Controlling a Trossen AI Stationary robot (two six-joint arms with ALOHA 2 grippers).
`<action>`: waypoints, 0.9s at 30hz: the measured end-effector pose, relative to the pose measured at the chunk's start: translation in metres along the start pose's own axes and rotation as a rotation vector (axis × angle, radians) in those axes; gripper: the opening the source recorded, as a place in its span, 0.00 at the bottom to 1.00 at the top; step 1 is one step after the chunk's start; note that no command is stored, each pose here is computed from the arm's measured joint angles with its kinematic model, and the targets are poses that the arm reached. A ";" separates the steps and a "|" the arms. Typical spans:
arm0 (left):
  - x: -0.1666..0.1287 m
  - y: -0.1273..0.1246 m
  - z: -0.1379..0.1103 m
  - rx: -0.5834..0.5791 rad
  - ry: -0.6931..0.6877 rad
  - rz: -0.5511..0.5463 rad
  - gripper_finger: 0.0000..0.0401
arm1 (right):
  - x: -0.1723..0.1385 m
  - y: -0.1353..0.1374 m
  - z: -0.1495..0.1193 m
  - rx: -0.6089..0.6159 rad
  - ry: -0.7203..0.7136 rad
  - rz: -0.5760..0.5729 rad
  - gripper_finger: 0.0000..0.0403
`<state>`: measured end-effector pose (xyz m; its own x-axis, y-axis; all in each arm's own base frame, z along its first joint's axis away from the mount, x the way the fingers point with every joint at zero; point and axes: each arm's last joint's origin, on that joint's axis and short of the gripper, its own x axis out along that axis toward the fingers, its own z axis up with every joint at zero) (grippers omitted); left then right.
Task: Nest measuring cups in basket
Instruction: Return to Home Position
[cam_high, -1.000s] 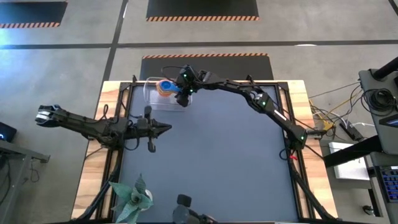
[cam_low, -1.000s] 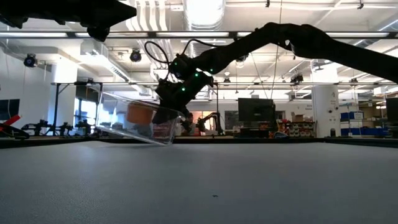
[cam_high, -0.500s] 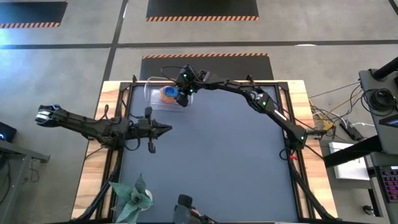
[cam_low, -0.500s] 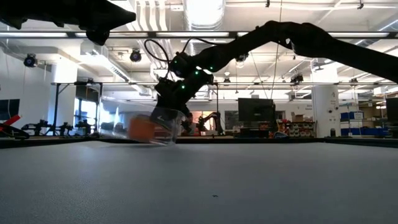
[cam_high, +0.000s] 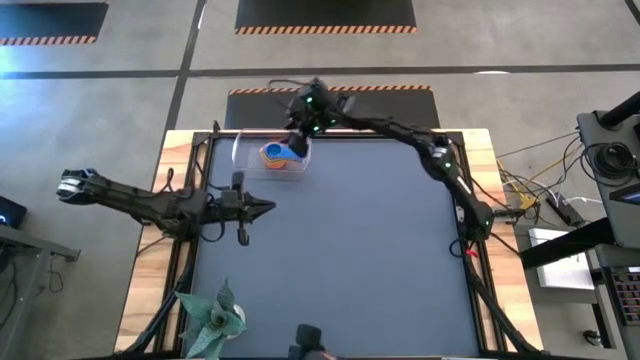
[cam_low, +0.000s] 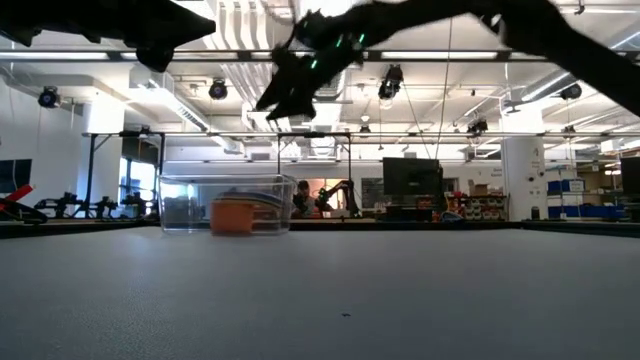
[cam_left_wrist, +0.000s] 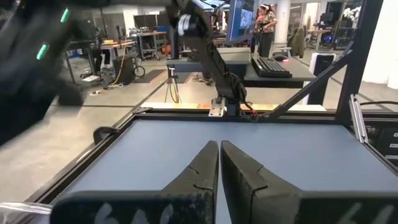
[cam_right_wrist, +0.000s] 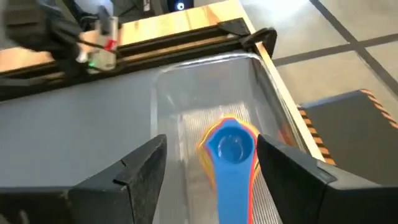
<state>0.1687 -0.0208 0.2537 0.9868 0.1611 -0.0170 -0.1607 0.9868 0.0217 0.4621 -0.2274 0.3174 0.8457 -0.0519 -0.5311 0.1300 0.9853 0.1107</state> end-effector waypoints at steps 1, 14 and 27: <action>-0.002 0.001 0.001 -0.002 0.000 0.000 0.00 | -0.013 0.005 0.005 -0.009 0.012 0.003 0.58; -0.031 0.010 0.003 -0.095 0.009 -0.016 0.00 | -0.179 0.091 -0.016 -0.131 -0.066 0.068 0.48; -0.042 0.014 0.007 -0.080 -0.046 -0.017 0.00 | -0.280 0.128 -0.133 -0.192 -0.452 -0.028 0.45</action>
<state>0.1250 -0.0138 0.2617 0.9890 0.1451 0.0296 -0.1432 0.9880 -0.0586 0.1736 -0.0653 0.3687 0.9888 -0.1021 -0.1088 0.0939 0.9925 -0.0783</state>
